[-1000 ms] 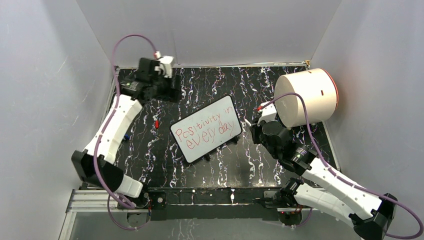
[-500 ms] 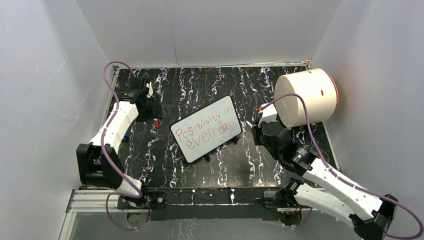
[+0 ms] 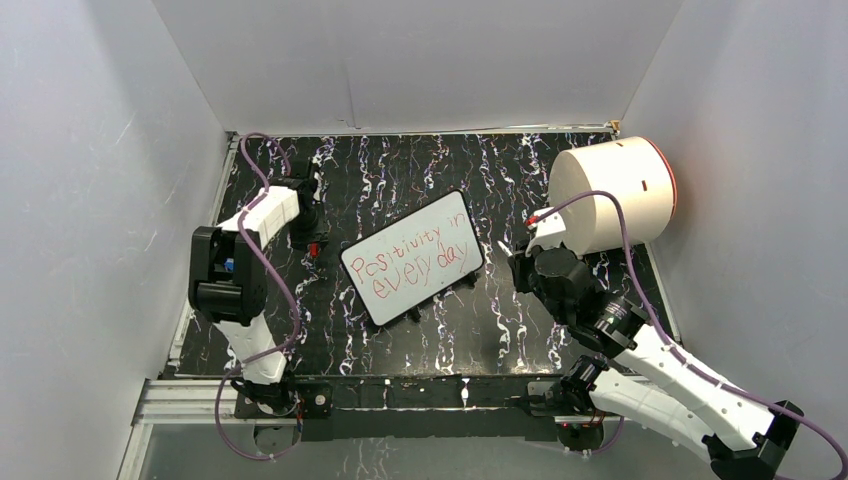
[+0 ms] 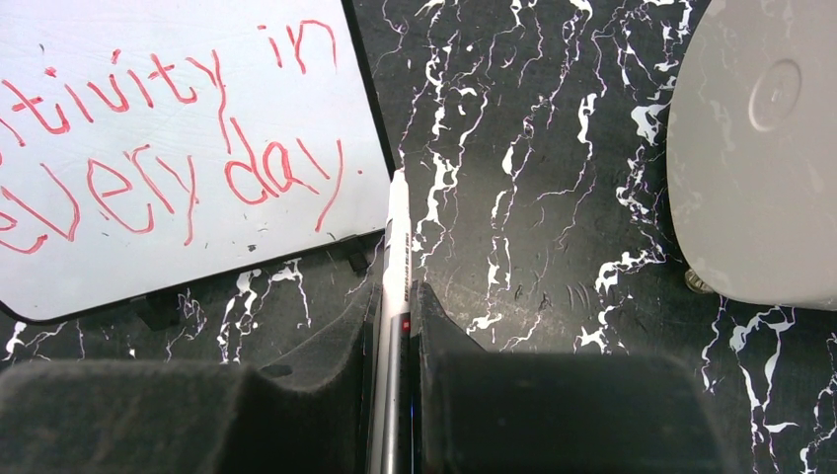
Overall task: Write a sentence on the whiteboard
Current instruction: Close the pen cap at the center of the board.
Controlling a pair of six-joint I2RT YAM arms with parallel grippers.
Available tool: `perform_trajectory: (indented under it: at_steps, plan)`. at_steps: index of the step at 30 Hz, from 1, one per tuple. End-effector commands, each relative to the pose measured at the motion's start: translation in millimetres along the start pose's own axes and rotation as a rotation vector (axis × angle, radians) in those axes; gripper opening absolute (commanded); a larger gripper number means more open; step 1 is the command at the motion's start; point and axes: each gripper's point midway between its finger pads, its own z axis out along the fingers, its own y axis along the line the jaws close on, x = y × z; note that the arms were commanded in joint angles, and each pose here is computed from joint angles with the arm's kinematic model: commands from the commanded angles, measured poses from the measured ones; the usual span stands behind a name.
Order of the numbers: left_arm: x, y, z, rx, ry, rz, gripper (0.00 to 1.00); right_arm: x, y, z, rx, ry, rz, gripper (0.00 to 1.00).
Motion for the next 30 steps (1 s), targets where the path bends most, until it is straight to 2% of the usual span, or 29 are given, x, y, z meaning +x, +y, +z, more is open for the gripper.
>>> perform_trajectory:
  at_steps: [1,11,26,30]
  plan:
    - [-20,6,1,-0.04,-0.037,-0.001,0.37,-21,0,-2,0.015,-0.053,0.035,0.0]
    - [-26,6,15,-0.009,-0.005,-0.006,0.3,-19,0,1,0.017,-0.047,0.03,0.0]
    - [-2,8,53,0.028,0.134,-0.007,0.2,-19,0,1,0.021,-0.042,0.027,0.0]
    - [6,5,55,0.045,0.162,-0.002,0.09,-22,5,-2,-0.014,-0.047,0.03,0.0]
